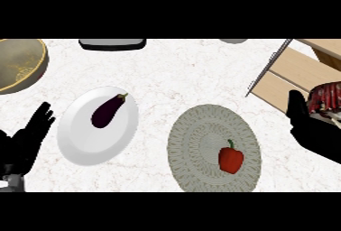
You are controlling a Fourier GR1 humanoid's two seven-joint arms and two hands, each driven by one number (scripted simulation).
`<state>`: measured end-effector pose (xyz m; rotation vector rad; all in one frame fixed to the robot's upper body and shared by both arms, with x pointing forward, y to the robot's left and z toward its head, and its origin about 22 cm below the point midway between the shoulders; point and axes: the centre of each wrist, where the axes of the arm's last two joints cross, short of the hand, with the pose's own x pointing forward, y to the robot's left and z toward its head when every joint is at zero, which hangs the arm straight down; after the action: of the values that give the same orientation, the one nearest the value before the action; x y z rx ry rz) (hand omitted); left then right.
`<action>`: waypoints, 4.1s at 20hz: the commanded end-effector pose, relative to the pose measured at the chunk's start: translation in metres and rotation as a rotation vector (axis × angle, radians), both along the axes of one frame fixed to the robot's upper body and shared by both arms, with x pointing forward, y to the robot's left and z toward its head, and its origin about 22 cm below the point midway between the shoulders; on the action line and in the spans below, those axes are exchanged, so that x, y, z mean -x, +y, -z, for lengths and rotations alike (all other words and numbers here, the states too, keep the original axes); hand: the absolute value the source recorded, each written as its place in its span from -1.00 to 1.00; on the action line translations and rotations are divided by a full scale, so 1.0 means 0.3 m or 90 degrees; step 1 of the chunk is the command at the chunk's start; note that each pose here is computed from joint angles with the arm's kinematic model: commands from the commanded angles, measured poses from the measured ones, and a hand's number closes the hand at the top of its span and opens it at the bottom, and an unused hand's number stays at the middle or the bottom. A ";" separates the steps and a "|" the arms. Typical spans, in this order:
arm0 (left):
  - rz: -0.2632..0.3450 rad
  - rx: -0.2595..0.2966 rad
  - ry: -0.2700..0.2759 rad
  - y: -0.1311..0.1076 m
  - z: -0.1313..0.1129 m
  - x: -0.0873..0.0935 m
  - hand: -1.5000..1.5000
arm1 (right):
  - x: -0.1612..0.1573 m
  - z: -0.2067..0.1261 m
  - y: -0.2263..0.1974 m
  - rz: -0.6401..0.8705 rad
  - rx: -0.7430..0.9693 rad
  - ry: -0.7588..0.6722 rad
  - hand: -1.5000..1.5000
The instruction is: Pick the cupcake from the placemat and place it in the tiered shelf
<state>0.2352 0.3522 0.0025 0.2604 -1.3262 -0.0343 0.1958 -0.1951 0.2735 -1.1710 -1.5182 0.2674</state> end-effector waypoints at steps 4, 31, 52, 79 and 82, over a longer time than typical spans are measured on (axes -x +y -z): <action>0.006 -0.007 -0.002 0.013 -0.009 0.044 0.00 | 0.005 -0.132 -0.064 0.152 0.069 0.051 1.00; 0.008 -0.006 0.003 -0.055 0.048 0.004 0.00 | -0.340 -0.194 -0.451 0.244 0.067 0.098 1.00; 0.006 -0.010 -0.007 -0.021 0.012 0.022 0.00 | -0.406 -0.050 -0.605 0.237 -0.027 0.051 -1.00; -0.034 0.001 0.014 0.051 0.037 0.099 0.00 | 0.436 -0.409 -0.910 0.273 -0.232 -0.115 -1.00; -0.060 0.000 0.018 0.097 0.039 0.104 0.00 | 0.532 -0.411 -0.958 0.252 -0.228 -0.112 -1.00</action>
<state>0.2063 0.3715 -0.0079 0.3069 -1.2921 0.0151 0.0758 -0.4717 0.3853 -1.2045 -1.4960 -0.4104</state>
